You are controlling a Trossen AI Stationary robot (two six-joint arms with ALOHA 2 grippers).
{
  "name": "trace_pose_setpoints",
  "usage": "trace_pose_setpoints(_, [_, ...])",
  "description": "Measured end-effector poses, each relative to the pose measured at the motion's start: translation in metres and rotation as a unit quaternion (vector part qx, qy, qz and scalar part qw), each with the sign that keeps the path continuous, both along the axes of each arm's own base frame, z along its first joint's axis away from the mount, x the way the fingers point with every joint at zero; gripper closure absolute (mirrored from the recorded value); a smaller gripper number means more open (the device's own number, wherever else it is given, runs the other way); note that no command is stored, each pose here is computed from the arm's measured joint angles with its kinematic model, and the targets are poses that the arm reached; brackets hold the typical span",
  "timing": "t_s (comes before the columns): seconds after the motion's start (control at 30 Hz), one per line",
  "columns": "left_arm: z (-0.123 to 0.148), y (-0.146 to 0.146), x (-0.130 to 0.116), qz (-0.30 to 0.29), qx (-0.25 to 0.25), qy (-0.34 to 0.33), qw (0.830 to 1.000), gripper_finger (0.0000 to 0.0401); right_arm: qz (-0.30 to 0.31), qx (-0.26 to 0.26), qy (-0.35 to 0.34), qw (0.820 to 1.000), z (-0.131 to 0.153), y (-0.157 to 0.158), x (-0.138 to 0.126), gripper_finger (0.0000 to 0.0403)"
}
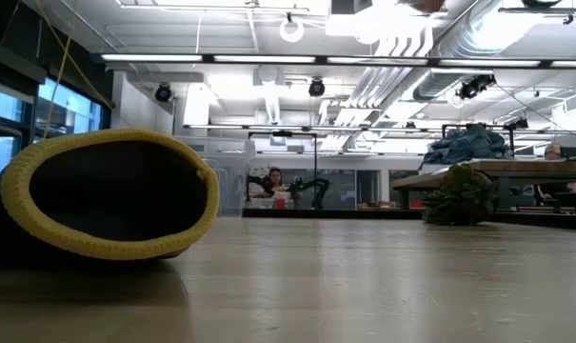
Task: Roll bandage
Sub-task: Put the rolled orange bandage into the transparent zip bag
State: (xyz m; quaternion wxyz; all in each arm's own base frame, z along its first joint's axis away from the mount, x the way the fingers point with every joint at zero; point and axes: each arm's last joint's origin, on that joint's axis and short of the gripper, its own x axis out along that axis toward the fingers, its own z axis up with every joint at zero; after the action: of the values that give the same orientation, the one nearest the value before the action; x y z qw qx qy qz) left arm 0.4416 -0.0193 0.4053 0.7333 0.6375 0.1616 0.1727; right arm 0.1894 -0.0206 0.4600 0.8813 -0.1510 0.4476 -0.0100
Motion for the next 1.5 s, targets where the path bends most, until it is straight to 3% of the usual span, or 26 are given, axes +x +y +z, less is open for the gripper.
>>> trace_pose_setpoints(0.27, [-0.006,-0.009,-0.001,-0.018,-0.016,0.025,0.999,0.0401,0.035,-0.071,0.032,0.996,-0.002,-0.004,-0.003,0.0396])
trace_pose_setpoints(0.4, [-0.011,-0.006,-0.001,-0.028,-0.023,0.048,0.998,0.0401,0.097,-0.084,0.058,0.99,-0.005,-0.003,-0.002,0.0396])
trace_pose_setpoints(0.5, [-0.012,0.002,0.0,-0.011,-0.008,0.055,0.998,0.0401,0.126,-0.063,0.098,0.985,-0.014,-0.002,0.006,0.0396])
trace_pose_setpoints(0.6, [-0.009,0.011,0.0,0.006,-0.002,0.043,0.999,0.0401,0.16,-0.036,0.096,0.982,-0.019,0.002,0.016,0.0396])
trace_pose_setpoints(0.77, [-0.01,0.017,0.001,0.0,-0.011,0.048,0.999,0.0401,0.207,-0.023,0.124,0.97,-0.03,0.007,0.034,0.0397])
trace_pose_setpoints(0.9, [-0.011,0.013,0.0,-0.049,-0.045,0.047,0.997,0.0401,0.256,0.016,0.074,0.964,-0.028,0.014,0.042,0.0397])
trace_pose_setpoints(1.03, [-0.011,0.006,0.0,-0.094,-0.086,0.039,0.991,0.0401,0.252,0.011,0.02,0.967,-0.025,0.017,0.057,0.0394])
trace_pose_setpoints(1.13, [-0.012,0.001,-0.001,-0.099,-0.098,0.043,0.989,0.0401,0.213,0.01,-0.015,0.977,-0.019,0.019,0.062,0.0367])
trace_pose_setpoints(1.27, [-0.009,-0.001,-0.006,-0.064,-0.088,0.051,0.993,0.0401,0.148,-0.007,-0.036,0.988,-0.017,0.02,0.069,0.0308])
trace_pose_setpoints(1.37, [-0.012,0.003,-0.008,-0.037,-0.078,0.069,0.994,0.0401,0.082,0.027,-0.024,0.996,-0.023,0.019,0.075,0.0254])
trace_pose_setpoints(1.5, [-0.013,0.008,-0.009,-0.029,-0.078,0.076,0.994,0.0401,0.092,0.006,-0.006,0.996,-0.027,0.027,0.078,0.0194])
